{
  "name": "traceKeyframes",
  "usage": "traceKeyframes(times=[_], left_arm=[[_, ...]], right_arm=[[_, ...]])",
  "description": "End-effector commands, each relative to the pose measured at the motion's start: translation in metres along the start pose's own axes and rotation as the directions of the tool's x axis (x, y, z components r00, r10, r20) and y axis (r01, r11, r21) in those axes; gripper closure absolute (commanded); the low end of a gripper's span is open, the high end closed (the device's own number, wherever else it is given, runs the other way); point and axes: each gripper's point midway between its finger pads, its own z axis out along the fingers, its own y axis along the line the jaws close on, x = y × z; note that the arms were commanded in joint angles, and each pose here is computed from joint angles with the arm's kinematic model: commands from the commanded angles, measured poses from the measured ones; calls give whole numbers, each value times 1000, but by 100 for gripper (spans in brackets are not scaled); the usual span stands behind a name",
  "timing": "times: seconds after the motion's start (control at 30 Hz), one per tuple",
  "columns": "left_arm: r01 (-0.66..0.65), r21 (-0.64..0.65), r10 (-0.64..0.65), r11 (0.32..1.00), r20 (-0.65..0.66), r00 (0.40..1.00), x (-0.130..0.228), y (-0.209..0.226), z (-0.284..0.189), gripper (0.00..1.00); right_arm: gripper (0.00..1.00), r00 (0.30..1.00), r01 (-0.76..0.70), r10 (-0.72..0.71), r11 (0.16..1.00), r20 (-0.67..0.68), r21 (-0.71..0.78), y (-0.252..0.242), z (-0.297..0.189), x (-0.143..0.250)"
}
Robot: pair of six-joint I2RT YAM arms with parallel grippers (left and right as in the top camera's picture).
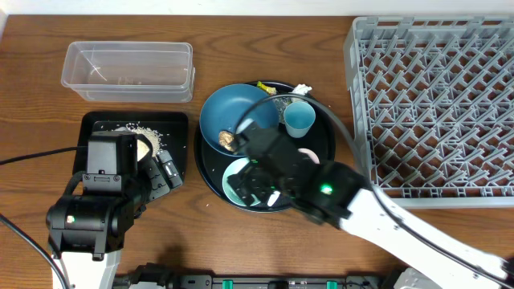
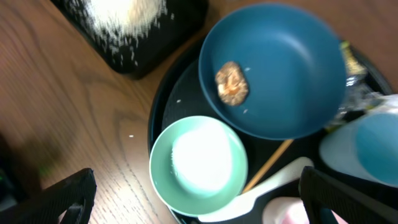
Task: Sort waste into correct bins and load items into the dishwasher rack
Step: 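Move the right gripper over the round tray toward the blue pan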
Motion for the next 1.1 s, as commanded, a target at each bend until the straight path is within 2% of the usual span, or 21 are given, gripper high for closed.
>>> traceKeyframes(times=[0.0, 0.17, 0.4, 0.57, 0.7, 0.8, 0.87, 1.07], left_arm=[[0, -8, 0, 1000, 14, 1000, -3, 2, -3, 2], [0, -8, 0, 1000, 14, 1000, -3, 2, -3, 2], [0, -8, 0, 1000, 14, 1000, -3, 2, -3, 2], [0, -8, 0, 1000, 14, 1000, -3, 2, -3, 2], [0, -8, 0, 1000, 14, 1000, -3, 2, -3, 2], [0, -8, 0, 1000, 14, 1000, -3, 2, -3, 2], [0, -8, 0, 1000, 14, 1000, -3, 2, -3, 2], [0, -8, 0, 1000, 14, 1000, -3, 2, -3, 2]], right_arm=[[1, 1000, 23, -23, 1000, -5, 11, 8, 13, -5], [10, 996, 38, -41, 998, -82, -40, 23, 37, 12], [6, 974, 45, -59, 997, -218, -68, 37, 76, 48], [8, 950, 33, -57, 996, -308, -84, 49, 98, 75], [19, 932, 30, -56, 996, -357, -78, 53, 108, 91], [32, 926, 37, -64, 996, -373, -79, 55, 110, 97], [37, 924, 40, -68, 996, -377, -80, 56, 110, 98], [38, 915, 44, -69, 996, -398, -72, 53, 110, 107]])
